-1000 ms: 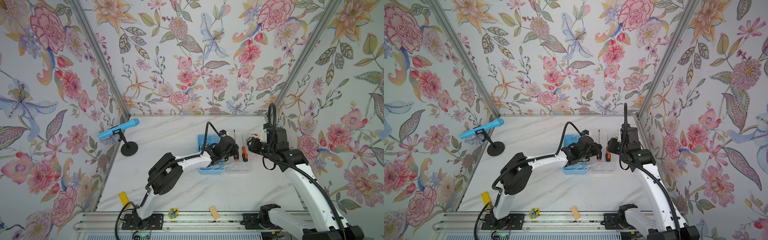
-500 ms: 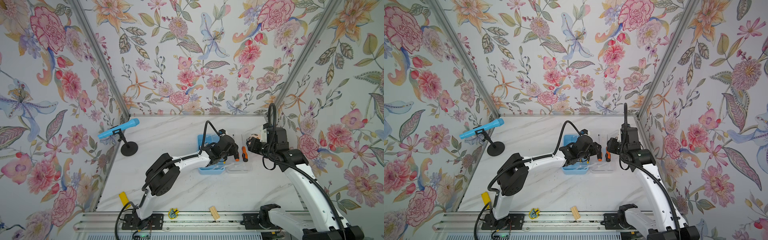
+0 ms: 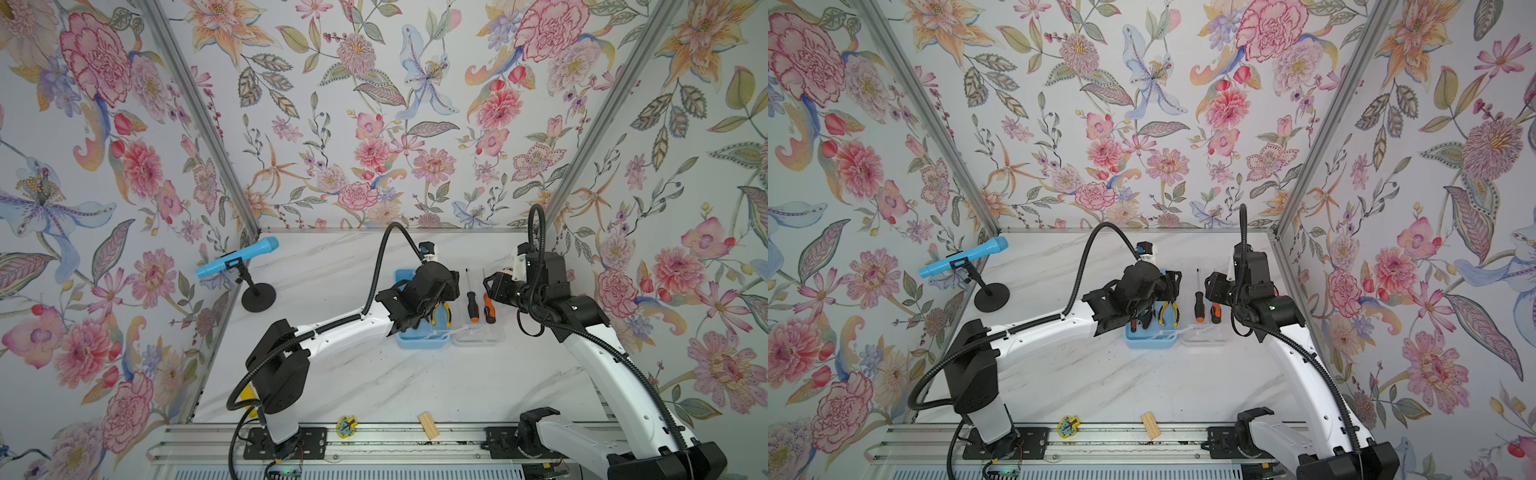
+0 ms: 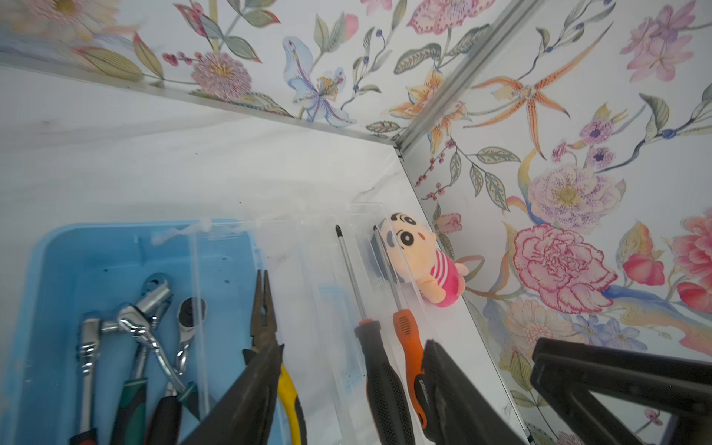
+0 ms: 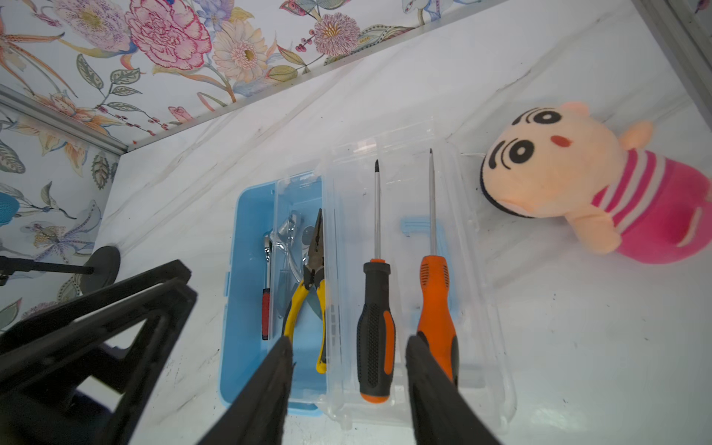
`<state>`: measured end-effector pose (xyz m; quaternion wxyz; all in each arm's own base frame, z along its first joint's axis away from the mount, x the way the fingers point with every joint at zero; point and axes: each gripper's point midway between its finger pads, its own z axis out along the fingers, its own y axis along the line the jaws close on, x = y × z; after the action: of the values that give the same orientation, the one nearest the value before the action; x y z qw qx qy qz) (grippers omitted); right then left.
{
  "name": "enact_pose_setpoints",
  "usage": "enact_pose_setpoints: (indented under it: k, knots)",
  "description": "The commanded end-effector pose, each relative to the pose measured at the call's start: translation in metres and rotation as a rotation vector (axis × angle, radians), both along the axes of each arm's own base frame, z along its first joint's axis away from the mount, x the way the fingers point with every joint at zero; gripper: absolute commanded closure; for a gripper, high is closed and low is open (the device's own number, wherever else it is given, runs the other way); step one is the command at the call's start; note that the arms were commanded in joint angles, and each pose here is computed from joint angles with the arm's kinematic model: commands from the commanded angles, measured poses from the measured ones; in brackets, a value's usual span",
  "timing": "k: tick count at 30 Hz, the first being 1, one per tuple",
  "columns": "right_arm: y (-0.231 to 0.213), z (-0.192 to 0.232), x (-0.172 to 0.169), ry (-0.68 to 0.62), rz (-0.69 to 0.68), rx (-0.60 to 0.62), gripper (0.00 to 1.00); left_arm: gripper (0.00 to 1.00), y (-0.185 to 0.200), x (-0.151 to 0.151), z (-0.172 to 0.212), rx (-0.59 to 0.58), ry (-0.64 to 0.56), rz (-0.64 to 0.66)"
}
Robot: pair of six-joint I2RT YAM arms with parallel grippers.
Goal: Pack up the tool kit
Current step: 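Carry the black screwdriver into the clear compartment with left gripper while right gripper withdraws, then open left gripper and raise it from the box while right gripper moves aside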
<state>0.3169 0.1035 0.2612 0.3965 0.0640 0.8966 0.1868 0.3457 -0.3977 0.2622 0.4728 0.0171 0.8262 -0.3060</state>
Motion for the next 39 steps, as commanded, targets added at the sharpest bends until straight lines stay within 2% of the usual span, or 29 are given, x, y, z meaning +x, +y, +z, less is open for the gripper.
enact_pose_setpoints:
  k: [1,2,5,7,13,16,19,22,27,33,37,39]
  knots:
    - [0.026,0.000,0.008,-0.034,0.055,0.040,0.49,0.24,0.064,0.015,0.011,0.109,-0.114,0.125]
    - [0.032,0.000,0.009,-0.039,0.066,0.030,0.49,0.19,0.078,0.015,0.017,0.114,-0.131,0.140]
    - [0.055,-0.003,0.011,-0.041,0.109,-0.006,0.40,0.12,0.119,0.016,0.010,0.188,-0.127,0.198]
    - [0.071,-0.008,0.012,-0.030,0.140,-0.027,0.36,0.08,0.148,0.016,-0.001,0.273,-0.112,0.253]
    - [0.093,-0.028,0.015,0.001,0.182,-0.100,0.13,0.05,0.212,0.009,-0.028,0.454,-0.092,0.369]
    - [0.104,-0.036,0.017,0.007,0.214,-0.145,0.02,0.05,0.228,0.006,-0.035,0.532,-0.140,0.380]
    - [0.111,-0.039,0.020,-0.008,0.220,-0.201,0.01,0.02,0.243,0.003,-0.031,0.569,-0.194,0.422]
    - [0.113,-0.043,0.024,-0.008,0.211,-0.234,0.01,0.01,0.253,0.003,-0.028,0.544,-0.221,0.444]
    - [0.125,-0.045,0.024,-0.006,0.233,-0.242,0.01,0.01,0.267,0.007,-0.030,0.471,-0.195,0.467]
    - [0.127,-0.043,0.024,0.007,0.227,-0.259,0.01,0.01,0.284,0.017,-0.048,0.333,-0.043,0.443]
    - [0.094,-0.041,0.029,0.041,0.113,-0.273,0.03,0.01,0.280,0.022,-0.063,0.266,0.013,0.365]
    - [0.064,-0.036,0.030,0.052,0.028,-0.225,0.05,0.01,0.263,0.024,-0.067,0.227,0.007,0.284]
